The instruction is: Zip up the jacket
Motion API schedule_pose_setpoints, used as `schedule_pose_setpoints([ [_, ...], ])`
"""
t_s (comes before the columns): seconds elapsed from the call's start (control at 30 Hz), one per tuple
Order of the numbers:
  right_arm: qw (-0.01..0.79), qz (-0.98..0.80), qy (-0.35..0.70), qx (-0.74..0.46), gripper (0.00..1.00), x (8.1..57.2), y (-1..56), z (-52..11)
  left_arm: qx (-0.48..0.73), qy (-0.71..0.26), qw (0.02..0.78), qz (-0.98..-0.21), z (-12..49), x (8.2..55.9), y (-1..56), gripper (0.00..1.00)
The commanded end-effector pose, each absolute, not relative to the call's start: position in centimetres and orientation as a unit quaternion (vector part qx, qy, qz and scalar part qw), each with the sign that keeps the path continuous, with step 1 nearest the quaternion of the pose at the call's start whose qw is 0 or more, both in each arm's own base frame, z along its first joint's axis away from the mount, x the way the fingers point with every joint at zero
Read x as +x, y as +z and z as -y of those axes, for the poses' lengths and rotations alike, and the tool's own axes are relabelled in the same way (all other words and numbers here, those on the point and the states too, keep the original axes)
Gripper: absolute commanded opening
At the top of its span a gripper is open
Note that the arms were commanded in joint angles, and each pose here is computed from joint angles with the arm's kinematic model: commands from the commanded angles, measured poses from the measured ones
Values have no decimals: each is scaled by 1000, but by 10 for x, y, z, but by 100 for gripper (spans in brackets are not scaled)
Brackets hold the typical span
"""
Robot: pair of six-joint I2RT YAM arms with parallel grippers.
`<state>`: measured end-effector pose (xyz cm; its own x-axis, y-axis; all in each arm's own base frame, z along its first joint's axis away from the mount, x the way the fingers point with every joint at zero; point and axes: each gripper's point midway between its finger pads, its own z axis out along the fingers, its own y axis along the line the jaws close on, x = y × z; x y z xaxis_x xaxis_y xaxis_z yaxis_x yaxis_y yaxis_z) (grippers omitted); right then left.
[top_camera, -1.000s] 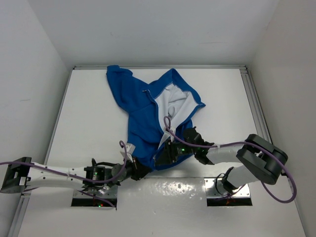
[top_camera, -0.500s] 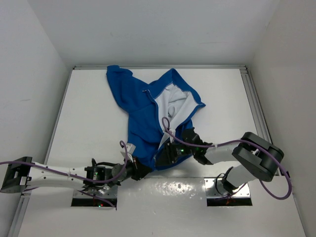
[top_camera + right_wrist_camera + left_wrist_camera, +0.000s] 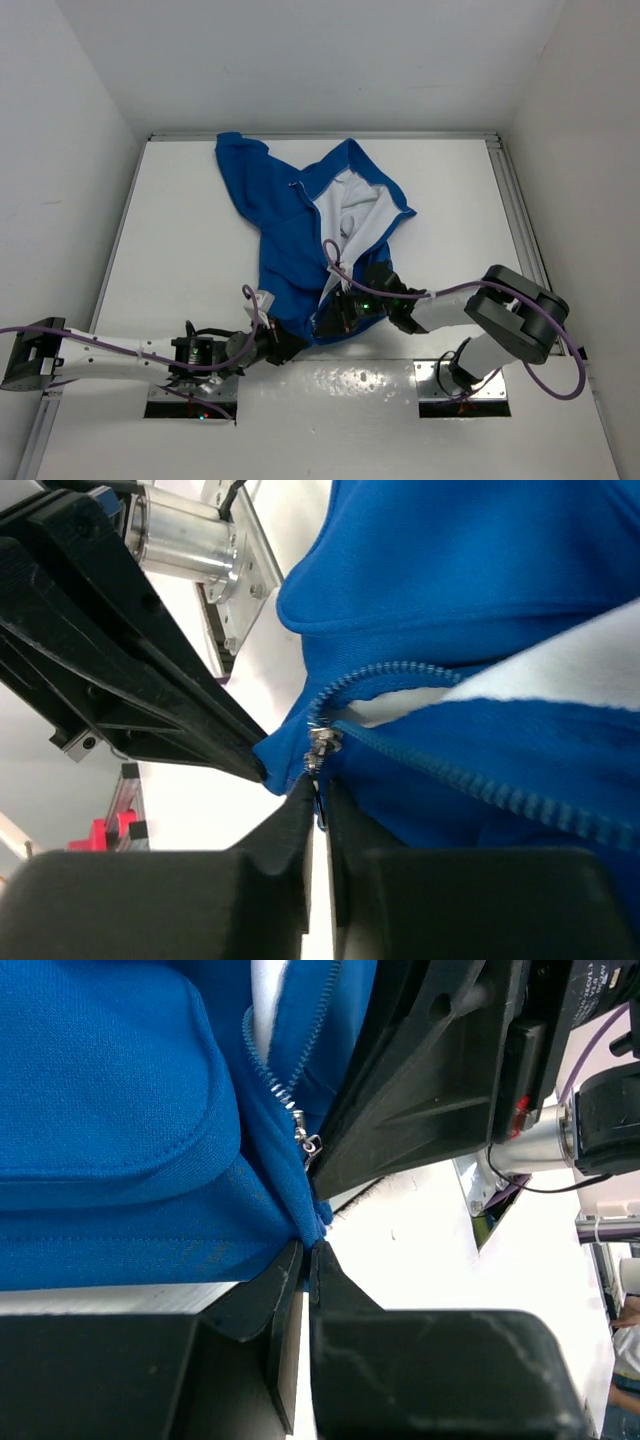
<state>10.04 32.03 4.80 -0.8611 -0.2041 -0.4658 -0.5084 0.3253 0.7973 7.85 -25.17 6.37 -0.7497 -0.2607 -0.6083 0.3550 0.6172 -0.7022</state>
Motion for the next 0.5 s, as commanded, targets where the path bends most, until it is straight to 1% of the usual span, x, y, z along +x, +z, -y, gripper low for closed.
schedule_pose_setpoints([
  [0.0, 170, -788, 547, -225, 2, 111, 62, -334, 29, -470, 342, -813, 261, 72, 76, 3],
  [0.03, 168, -789, 548, -223, 0, 110, 61, -333, 25, -468, 342, -814, 260, 72, 74, 7],
  [0.07, 170, -787, 552, -217, 0, 110, 65, -333, 24, -467, 343, -815, 259, 73, 74, 19],
  [0.1, 174, -789, 551, -208, 0, 111, 64, -331, 25, -463, 343, -817, 258, 73, 73, 26],
  [0.13, 178, -782, 559, -208, 0, 110, 70, -332, 29, -463, 346, -816, 259, 74, 77, 37],
  [0.2, 181, -778, 568, -200, 0, 108, 78, -331, 29, -455, 350, -818, 258, 75, 75, 45],
  [0.23, 183, -778, 568, -197, 0, 108, 79, -330, 28, -453, 351, -819, 257, 76, 73, 52],
  [0.33, 186, -775, 576, -184, 0, 107, 88, -327, 39, -454, 361, -814, 261, 77, 80, 57],
  [0.47, 195, -770, 581, -175, 0, 106, 96, -325, 43, -433, 372, -820, 261, 82, 77, 57],
])
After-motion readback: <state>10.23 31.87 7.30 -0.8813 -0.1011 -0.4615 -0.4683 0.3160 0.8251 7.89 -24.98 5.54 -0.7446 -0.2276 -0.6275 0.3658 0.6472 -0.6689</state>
